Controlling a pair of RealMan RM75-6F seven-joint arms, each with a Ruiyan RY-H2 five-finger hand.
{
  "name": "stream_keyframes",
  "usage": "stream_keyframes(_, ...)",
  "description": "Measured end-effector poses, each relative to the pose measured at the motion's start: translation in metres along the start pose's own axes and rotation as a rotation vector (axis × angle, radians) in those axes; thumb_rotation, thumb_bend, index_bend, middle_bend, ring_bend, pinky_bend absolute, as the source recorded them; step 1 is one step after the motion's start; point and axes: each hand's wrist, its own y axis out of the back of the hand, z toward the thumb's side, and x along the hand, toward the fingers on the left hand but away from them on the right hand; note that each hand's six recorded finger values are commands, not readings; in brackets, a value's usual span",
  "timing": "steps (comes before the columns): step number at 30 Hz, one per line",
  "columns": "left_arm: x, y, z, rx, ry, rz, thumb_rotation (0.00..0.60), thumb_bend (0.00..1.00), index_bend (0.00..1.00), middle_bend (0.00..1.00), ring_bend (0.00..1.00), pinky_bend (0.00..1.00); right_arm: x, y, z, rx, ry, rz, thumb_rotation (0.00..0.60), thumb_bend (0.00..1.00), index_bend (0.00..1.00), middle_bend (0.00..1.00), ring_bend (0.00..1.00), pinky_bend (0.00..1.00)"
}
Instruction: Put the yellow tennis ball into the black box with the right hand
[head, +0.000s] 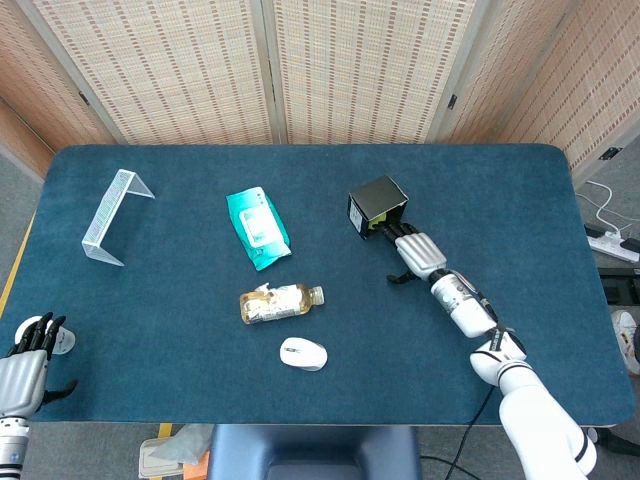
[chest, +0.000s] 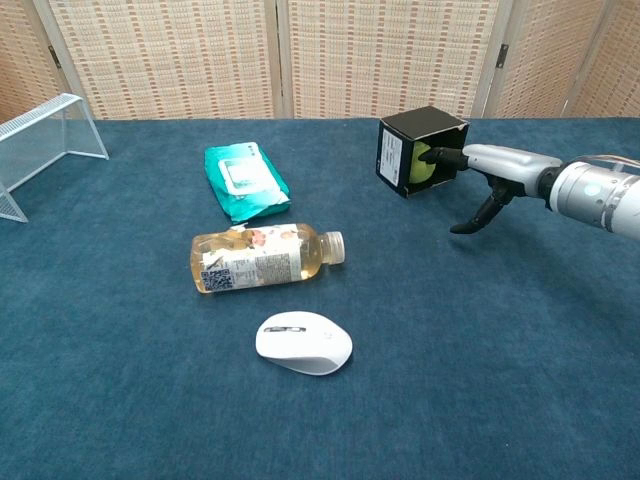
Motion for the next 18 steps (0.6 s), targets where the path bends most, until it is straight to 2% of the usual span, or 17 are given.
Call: stream_keyframes(18, -0.0024, 0.0026, 0.0009, -0.009, -0.011, 0.009, 0.600, 0.25, 0.00, 0.00, 0.00, 0.27, 0.0093, -0.0032, -0.0049, 0.015, 0.009, 0.007, 0.600, 0.18, 0.04, 0.03, 0.00, 0.09)
